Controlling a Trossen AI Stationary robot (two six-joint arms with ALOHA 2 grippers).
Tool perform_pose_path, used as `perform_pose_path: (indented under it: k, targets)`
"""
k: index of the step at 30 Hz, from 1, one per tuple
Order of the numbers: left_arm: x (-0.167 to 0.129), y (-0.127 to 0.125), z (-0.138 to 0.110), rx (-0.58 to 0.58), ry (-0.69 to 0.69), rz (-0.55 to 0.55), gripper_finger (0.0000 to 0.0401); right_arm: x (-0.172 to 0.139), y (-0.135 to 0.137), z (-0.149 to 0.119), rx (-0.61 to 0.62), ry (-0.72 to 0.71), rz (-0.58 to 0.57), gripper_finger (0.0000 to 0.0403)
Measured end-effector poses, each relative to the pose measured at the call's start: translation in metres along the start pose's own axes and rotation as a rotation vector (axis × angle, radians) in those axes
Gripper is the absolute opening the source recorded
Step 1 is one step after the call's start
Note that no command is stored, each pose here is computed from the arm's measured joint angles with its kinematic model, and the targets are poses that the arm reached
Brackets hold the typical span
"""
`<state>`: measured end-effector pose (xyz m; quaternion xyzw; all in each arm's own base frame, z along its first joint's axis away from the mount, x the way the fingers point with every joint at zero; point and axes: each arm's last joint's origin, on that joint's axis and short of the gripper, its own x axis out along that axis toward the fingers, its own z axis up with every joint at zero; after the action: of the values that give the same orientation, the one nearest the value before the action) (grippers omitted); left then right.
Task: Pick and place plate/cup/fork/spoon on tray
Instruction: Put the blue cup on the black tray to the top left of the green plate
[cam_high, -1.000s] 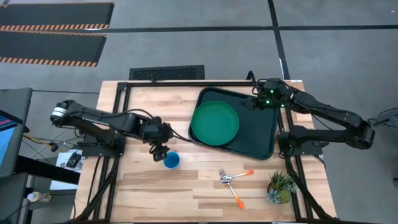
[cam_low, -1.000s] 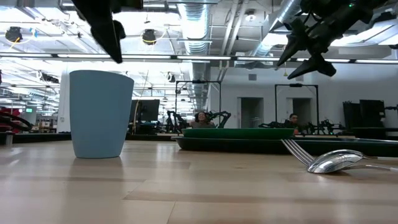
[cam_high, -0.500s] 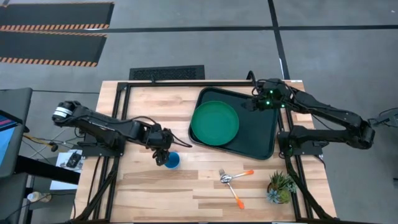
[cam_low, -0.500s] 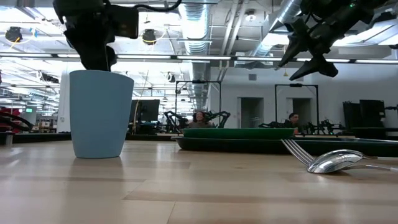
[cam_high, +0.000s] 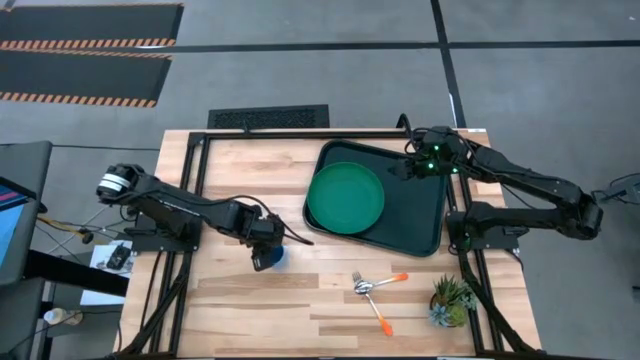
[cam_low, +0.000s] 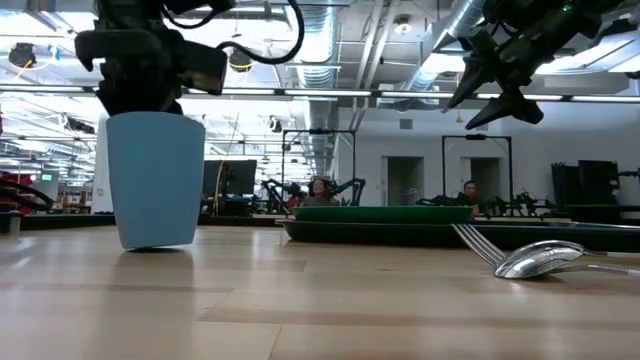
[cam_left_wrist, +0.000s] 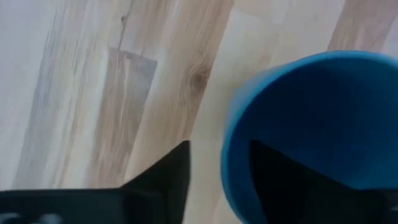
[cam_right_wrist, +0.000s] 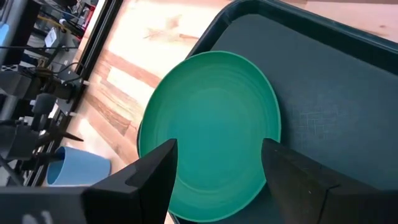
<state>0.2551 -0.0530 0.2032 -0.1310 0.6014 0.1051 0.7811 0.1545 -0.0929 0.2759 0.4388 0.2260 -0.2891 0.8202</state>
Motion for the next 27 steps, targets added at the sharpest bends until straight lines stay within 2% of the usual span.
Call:
perform_pose_path:
  k: [6, 14, 18, 23, 27]
  targets:
    - [-0.02, -0.002, 0.008, 0.017, -0.001, 0.01, 0.0014, 0.0, 0.001, 0.001, -0.002, -0.01, 0.009, 0.0258]
    - [-0.058, 0.018, 0.042, 0.024, -0.079, 0.058, 0.0002, 0.0, 0.001, 0.001, -0.006, -0.011, 0.008, 0.0258]
    - [-0.084, 0.05, 0.069, -0.009, -0.193, 0.15, 0.0001, 0.0, 0.001, 0.001, 0.008, -0.01, 0.005, 0.0258]
    - [-0.108, 0.112, 0.113, -0.118, -0.353, 0.221, 0.0001, 0.0, 0.0, 0.0, 0.034, -0.001, -0.005, 0.0258]
    - [-0.109, 0.159, 0.152, -0.105, -0.358, 0.298, 0.0, 0.0, -0.001, -0.001, 0.058, 0.01, -0.015, 0.0258]
